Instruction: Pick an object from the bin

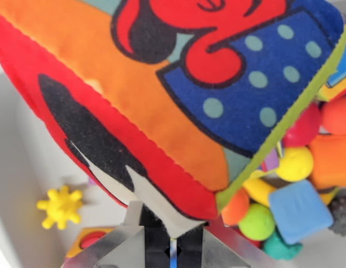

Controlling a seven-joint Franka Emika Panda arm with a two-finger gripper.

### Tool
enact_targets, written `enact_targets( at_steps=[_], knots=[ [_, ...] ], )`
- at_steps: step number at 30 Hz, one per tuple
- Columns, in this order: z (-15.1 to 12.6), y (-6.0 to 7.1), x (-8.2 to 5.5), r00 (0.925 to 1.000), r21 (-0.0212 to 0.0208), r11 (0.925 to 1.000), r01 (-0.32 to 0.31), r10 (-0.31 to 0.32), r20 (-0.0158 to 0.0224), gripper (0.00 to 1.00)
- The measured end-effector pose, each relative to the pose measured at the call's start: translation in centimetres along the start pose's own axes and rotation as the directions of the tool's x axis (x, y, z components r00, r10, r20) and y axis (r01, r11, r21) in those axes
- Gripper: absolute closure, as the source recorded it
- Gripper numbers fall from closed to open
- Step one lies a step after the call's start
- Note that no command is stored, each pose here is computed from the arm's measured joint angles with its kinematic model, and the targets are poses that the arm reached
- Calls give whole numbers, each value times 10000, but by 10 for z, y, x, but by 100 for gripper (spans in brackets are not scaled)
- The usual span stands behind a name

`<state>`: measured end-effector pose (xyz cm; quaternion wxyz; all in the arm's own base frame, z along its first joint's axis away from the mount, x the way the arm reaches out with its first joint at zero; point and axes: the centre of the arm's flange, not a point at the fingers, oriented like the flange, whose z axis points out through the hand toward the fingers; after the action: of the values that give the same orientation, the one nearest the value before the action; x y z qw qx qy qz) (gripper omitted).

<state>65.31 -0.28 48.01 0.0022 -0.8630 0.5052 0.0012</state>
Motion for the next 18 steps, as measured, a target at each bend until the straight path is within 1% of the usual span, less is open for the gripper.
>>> enact_targets(
  at_steps=[1, 6, 11, 18],
  knots=[
    [-2, 0, 0, 10000, 4, 10000, 0, 0, -2, 100],
    [-12, 0, 0, 10000, -8, 10000, -1, 1, 5, 100],
    [-18, 0, 0, 10000, 6, 10000, -2, 2, -2, 100],
    [-20, 0, 0, 10000, -10, 10000, -3, 3, 7, 100]
  ],
)
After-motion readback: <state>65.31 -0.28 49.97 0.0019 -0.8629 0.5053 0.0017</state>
